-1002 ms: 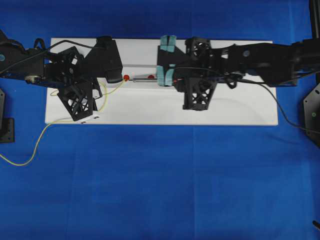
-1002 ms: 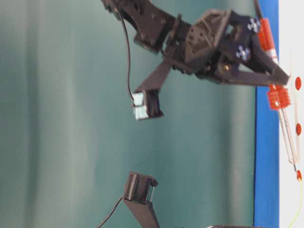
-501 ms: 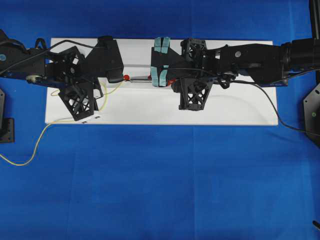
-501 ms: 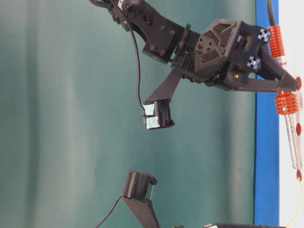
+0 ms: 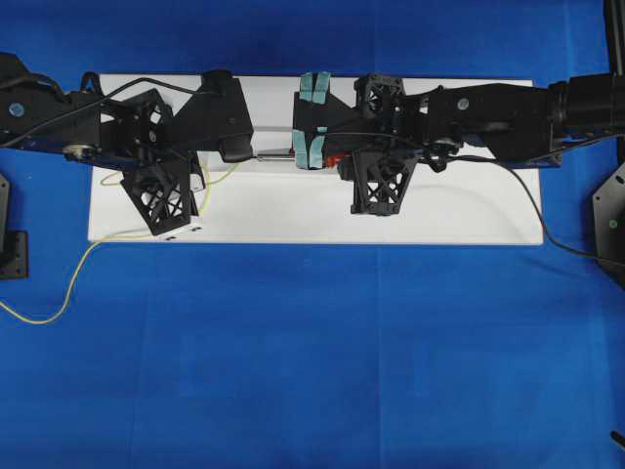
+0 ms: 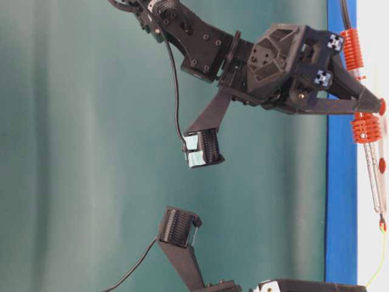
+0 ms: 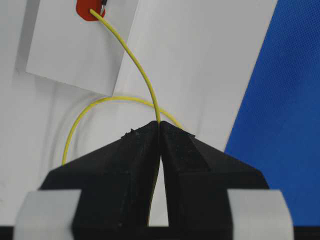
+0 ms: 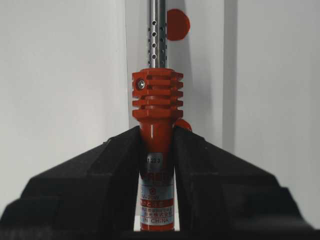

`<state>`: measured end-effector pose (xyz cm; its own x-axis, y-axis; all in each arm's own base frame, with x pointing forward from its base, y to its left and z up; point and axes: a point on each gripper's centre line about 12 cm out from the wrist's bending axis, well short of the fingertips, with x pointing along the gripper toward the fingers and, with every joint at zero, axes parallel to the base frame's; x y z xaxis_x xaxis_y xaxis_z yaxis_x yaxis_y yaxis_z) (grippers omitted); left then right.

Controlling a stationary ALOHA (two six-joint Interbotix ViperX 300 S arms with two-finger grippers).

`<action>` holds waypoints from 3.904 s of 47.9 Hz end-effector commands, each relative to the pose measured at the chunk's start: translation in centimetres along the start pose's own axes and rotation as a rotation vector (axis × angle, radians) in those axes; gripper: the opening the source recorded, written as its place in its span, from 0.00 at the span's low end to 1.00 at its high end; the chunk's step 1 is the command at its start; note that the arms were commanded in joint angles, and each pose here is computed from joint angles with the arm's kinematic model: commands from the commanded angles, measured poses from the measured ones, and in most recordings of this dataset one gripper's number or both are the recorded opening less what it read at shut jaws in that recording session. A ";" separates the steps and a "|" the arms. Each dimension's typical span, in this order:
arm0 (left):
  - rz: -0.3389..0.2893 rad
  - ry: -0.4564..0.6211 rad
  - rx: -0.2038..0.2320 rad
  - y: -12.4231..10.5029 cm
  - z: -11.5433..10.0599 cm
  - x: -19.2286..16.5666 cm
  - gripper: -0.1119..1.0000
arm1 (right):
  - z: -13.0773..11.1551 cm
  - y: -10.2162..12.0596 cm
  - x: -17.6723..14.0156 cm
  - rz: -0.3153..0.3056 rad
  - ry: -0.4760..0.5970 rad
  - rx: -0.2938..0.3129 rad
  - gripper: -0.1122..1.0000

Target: Touch the tip of the soldering iron to the tip of the solder at the mark.

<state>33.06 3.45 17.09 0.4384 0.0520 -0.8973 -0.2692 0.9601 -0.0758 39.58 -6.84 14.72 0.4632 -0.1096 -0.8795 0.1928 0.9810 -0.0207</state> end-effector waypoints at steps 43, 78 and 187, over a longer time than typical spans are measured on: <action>-0.006 -0.030 0.000 -0.1 0.8 -0.7 0.12 | 1.4 -0.1 -1.0 -0.003 -0.035 -0.003 0.16; -0.006 -0.029 -0.001 -0.1 0.8 -0.6 0.12 | 1.4 -0.2 -1.0 -0.004 -0.037 0.000 0.16; -0.057 -0.267 -0.019 0.6 -3.7 -9.7 0.12 | -2.9 -1.8 -8.6 -0.050 -0.089 0.019 0.16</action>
<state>24.67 2.51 23.07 0.6366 0.0694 -0.7681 -0.2553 0.9587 -0.1250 32.66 -7.00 19.72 0.4970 -0.1629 -0.8523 0.2287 0.9721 -0.0525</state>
